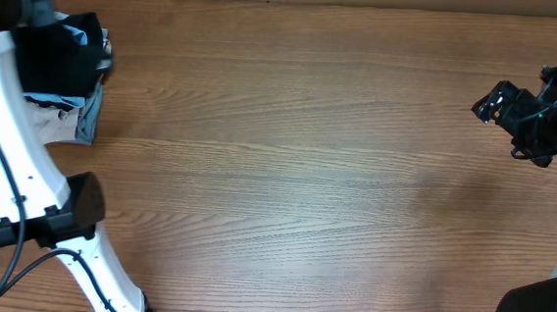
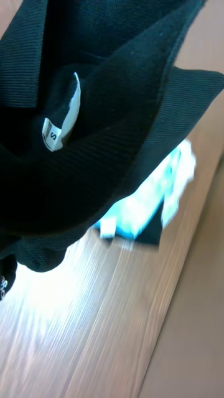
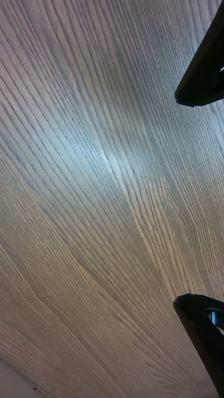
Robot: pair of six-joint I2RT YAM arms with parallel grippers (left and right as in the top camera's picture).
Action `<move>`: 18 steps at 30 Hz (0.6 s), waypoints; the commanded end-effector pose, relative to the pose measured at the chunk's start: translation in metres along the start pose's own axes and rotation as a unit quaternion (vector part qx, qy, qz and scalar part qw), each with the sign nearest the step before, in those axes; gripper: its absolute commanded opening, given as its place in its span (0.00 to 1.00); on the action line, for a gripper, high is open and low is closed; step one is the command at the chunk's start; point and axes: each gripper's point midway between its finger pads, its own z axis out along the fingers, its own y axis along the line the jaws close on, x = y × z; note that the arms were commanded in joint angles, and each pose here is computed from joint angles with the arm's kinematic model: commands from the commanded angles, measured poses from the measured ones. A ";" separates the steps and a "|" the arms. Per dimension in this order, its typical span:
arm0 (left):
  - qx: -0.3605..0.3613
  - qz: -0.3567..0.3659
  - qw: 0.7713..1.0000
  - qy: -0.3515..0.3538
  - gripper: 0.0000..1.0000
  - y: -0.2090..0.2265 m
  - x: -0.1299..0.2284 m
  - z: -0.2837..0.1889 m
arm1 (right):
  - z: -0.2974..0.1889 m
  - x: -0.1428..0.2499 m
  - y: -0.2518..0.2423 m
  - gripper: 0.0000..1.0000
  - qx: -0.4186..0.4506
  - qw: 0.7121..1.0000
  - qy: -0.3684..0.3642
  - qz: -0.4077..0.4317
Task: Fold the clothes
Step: 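Carry the shirt left and drop it onto the clothes pile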
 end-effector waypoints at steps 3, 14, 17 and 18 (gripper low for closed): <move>-0.087 -0.008 0.996 0.020 0.04 0.045 0.001 0.028 | -0.015 -0.009 0.005 1.00 -0.005 1.000 -0.026 -0.008; -0.168 0.014 0.983 0.071 0.04 0.074 0.010 0.107 | -0.015 -0.009 0.005 1.00 -0.005 1.000 -0.026 -0.008; -0.168 0.013 0.984 0.063 0.04 0.071 0.005 0.129 | -0.015 -0.009 0.005 1.00 -0.005 1.000 -0.027 -0.009; -0.168 0.012 0.984 0.060 0.04 0.071 0.003 0.135 | -0.015 -0.010 0.005 1.00 -0.006 1.000 -0.028 -0.009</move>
